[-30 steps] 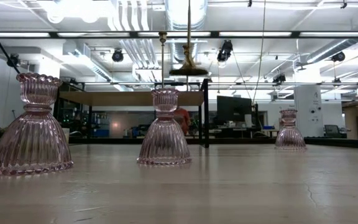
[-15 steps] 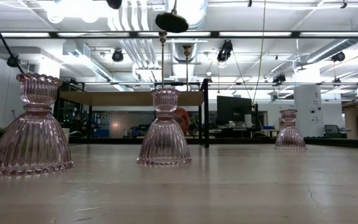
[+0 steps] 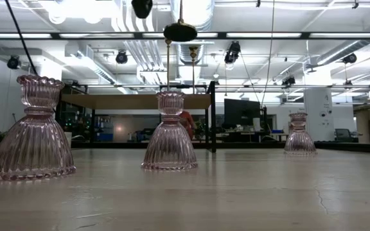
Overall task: Pick & Place candle stick holders
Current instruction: Put the gold candle holder on the shelf aligned with the gold candle holders
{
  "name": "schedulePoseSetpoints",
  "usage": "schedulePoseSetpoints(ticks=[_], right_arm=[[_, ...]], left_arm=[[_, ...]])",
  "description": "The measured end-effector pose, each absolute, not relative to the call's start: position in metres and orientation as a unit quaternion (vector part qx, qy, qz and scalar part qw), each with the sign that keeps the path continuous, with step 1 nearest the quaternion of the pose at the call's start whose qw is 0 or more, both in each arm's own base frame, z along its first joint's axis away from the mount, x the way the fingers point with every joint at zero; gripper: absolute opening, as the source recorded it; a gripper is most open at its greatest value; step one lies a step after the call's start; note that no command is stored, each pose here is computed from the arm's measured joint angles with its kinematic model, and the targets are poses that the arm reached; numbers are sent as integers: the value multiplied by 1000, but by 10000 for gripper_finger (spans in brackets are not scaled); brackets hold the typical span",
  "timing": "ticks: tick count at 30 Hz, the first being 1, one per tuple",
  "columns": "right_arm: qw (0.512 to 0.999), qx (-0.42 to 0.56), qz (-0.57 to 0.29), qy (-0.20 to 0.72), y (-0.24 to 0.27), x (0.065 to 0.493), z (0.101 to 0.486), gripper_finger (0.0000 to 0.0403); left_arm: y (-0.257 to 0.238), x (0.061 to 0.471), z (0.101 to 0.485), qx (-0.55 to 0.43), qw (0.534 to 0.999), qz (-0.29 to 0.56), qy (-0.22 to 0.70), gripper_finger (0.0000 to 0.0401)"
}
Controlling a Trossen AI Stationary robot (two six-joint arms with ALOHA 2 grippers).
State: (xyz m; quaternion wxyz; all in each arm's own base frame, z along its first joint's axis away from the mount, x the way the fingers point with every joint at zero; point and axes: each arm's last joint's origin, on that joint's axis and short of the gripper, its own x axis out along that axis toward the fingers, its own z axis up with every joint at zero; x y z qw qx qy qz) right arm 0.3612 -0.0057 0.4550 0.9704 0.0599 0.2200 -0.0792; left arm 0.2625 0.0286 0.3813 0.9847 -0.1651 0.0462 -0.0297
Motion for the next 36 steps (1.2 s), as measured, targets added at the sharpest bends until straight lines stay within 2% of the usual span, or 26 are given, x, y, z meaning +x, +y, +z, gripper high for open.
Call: schedulePoseSetpoints(ticks=[13,19,30,36], right_arm=[[969,73,-85,221,-8,365,453,13],[969,74,-87,219,-9,365,453,13],[973,85,-86,196,-9,367,456,13],[972,94,-91,196,-11,367,456,13]], left_arm=[[30,278,385,-151,987,-29,49,177],[31,277,386,-152,987,-4,43,135],[31,277,387,-132,991,-1,39,24],[31,275,388,-122,992,0,38,22]])
